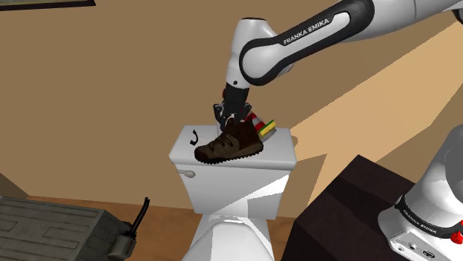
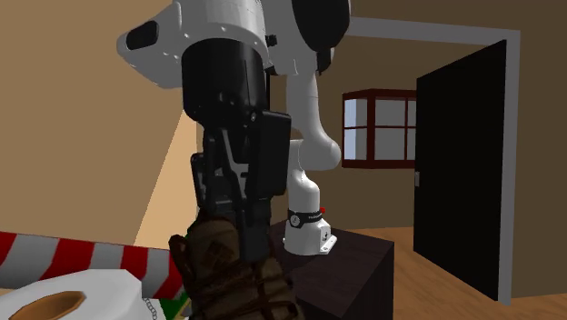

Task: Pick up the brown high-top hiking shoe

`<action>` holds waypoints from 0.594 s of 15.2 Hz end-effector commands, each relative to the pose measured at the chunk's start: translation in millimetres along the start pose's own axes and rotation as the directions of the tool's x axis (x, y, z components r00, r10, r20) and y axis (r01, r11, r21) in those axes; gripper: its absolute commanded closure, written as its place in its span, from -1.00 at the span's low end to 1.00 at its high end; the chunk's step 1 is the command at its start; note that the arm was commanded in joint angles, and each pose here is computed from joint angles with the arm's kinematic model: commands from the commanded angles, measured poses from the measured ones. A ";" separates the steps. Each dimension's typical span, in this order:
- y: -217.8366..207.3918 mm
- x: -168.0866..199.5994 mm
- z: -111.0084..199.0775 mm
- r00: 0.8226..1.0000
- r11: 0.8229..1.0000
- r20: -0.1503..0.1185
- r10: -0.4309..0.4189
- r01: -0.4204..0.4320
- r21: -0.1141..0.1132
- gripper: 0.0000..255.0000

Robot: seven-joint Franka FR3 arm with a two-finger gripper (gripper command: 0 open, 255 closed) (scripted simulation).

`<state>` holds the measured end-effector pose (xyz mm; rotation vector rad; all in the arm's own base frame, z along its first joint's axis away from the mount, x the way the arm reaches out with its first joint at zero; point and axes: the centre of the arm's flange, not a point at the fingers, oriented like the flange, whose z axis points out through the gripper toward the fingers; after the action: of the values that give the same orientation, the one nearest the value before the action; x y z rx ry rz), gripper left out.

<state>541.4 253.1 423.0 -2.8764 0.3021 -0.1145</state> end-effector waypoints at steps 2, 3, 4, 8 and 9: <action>-5.3 0.7 -17.0 1.000 1.000 -0.002 0.000 0.000 0.001 1.00; -6.6 1.0 -22.2 1.000 1.000 -0.002 0.000 0.000 0.001 1.00; -7.9 1.3 -27.3 1.000 1.000 -0.002 0.000 0.000 0.001 1.00; -13.2 2.4 -47.7 1.000 1.000 -0.002 0.000 0.000 0.001 1.00; -13.4 2.4 -48.5 1.000 1.000 -0.002 -0.001 0.001 0.001 1.00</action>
<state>541.0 253.9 469.4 -2.8763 0.3018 -0.1145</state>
